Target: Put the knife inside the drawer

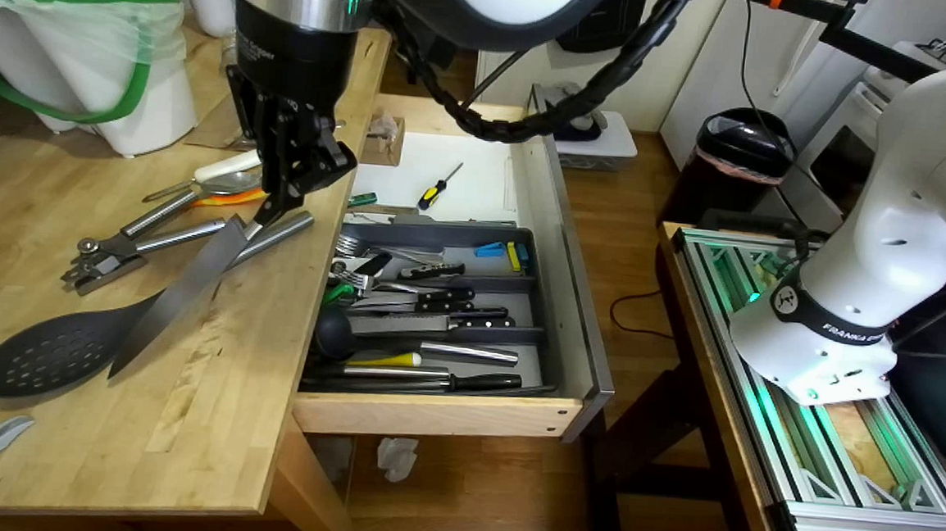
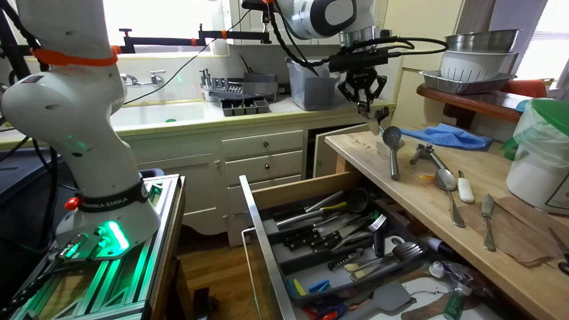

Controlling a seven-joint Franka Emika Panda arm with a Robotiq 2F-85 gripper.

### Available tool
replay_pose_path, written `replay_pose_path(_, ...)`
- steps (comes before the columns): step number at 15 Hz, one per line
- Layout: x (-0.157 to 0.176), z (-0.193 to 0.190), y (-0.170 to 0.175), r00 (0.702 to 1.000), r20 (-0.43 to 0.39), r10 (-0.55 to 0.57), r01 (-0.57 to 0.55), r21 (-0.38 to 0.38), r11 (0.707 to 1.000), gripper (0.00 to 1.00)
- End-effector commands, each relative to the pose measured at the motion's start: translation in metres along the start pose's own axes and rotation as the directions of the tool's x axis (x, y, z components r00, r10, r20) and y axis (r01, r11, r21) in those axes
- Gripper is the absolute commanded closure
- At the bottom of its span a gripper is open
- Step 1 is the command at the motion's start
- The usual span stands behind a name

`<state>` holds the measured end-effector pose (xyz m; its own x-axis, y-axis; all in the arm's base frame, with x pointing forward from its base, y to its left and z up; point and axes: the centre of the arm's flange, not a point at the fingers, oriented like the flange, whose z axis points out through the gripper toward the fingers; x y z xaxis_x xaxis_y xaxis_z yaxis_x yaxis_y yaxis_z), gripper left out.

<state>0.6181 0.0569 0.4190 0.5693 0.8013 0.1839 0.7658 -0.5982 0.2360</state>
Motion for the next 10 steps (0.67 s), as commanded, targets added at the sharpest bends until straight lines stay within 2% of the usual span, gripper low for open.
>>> replay_pose_path(1,-0.024,-0.021,-0.027,0.998,-0.01,0.055,-0.055,-0.057,0.997,0.94)
replay_pose_path(6,-0.052,-0.043,-0.06,0.988,-0.006,0.153,-0.152,-0.105,0.983,0.94)
replay_pose_path(10,-0.076,-0.065,-0.088,0.969,-0.005,0.247,-0.244,-0.173,0.954,0.94)
